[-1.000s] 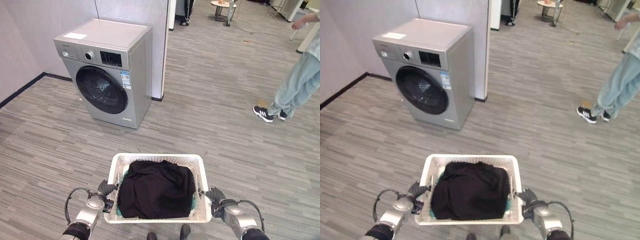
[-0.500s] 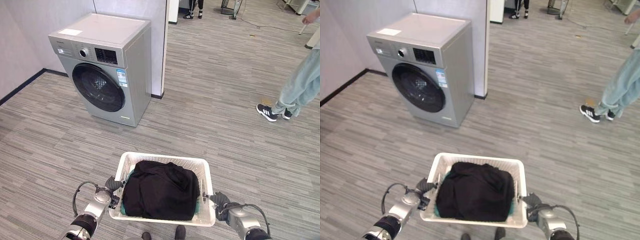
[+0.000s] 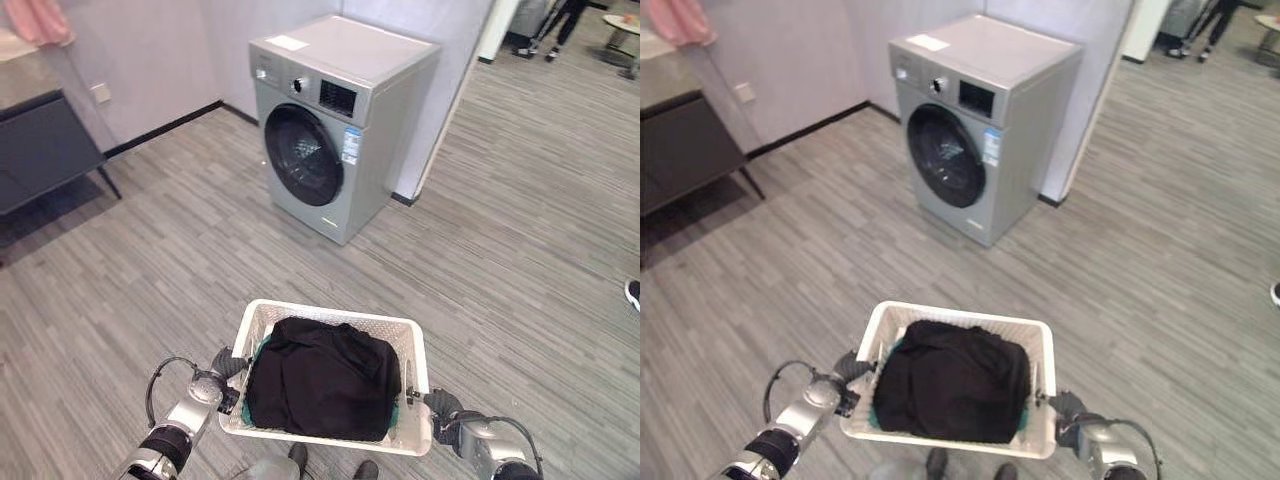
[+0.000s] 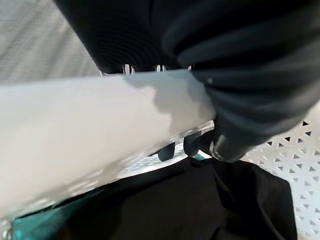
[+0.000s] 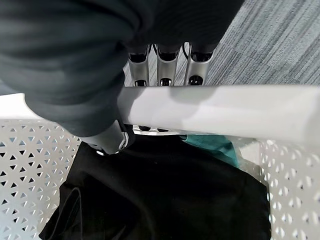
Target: Grab the laundry basket,head to the washer,open it,put in the laundry and shut it.
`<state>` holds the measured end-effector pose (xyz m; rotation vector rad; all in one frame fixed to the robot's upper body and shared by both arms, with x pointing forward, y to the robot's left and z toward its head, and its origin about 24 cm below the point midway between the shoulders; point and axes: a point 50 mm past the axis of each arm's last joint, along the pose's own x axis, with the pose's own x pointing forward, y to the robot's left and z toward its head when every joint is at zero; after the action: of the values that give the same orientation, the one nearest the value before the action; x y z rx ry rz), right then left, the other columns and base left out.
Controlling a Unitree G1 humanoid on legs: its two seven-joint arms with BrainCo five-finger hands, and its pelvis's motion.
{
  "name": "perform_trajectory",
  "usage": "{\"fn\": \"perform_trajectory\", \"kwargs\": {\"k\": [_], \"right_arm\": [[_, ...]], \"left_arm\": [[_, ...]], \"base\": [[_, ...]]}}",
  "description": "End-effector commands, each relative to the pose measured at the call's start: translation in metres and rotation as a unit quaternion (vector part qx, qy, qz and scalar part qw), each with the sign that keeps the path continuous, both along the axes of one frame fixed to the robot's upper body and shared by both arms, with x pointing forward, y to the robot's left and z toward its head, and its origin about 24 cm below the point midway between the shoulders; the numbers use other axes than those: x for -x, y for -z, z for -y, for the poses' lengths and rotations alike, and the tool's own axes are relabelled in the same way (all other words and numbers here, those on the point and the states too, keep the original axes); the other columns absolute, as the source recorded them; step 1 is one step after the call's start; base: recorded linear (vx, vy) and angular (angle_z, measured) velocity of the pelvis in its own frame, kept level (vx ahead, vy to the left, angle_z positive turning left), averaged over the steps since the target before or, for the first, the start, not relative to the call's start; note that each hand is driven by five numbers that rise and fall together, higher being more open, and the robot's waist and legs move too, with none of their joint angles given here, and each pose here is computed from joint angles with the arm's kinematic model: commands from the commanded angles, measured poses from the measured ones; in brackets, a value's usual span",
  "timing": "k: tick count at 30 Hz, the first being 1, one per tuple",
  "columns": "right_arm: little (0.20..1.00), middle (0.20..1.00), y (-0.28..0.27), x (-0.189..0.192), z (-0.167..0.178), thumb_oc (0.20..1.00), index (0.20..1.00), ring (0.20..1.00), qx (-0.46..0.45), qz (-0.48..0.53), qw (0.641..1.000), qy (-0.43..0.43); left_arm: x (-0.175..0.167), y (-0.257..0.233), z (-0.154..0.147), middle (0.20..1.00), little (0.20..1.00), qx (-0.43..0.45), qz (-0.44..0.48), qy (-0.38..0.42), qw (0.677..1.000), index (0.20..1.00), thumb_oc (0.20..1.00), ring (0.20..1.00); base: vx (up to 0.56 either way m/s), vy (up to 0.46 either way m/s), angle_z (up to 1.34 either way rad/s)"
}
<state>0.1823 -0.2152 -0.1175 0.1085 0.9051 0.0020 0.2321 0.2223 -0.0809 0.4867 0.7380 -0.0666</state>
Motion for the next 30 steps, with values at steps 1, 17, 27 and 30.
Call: {"fn": "perform_trajectory", "kwargs": {"k": [1, 17, 27, 30], "right_arm": [[0.2, 0.2, -0.017, -0.015, 0.016, 0.2, 0.2, 0.2, -0.04, 0.054, 0.997, 0.028], [0.2, 0.2, -0.034, -0.046, -0.011, 0.2, 0.2, 0.2, -0.013, 0.102, 0.993, -0.063], [0.2, 0.2, -0.046, -0.055, -0.008, 0.2, 0.2, 0.2, -0.008, 0.135, 0.99, -0.05], [0.2, 0.2, -0.05, -0.058, -0.004, 0.2, 0.2, 0.2, -0.005, 0.146, 0.989, -0.039]], "left_arm": [[-0.041, -0.035, 0.003, 0.2, 0.2, 0.092, 0.091, -0.006, 0.992, 0.2, 0.2, 0.2], [-0.028, -0.034, -0.012, 0.2, 0.2, 0.115, 0.111, -0.067, 0.985, 0.2, 0.2, 0.2], [-0.035, -0.047, -0.015, 0.2, 0.2, 0.129, 0.147, -0.087, 0.977, 0.2, 0.2, 0.2], [-0.039, -0.051, -0.011, 0.2, 0.2, 0.13, 0.153, -0.078, 0.976, 0.2, 0.2, 0.2]], "base": [[0.0, 0.0, 0.0], [0.01, 0.004, -0.09], [-0.01, -0.026, 0.1], [-0.11, -0.048, 0.6]]}}
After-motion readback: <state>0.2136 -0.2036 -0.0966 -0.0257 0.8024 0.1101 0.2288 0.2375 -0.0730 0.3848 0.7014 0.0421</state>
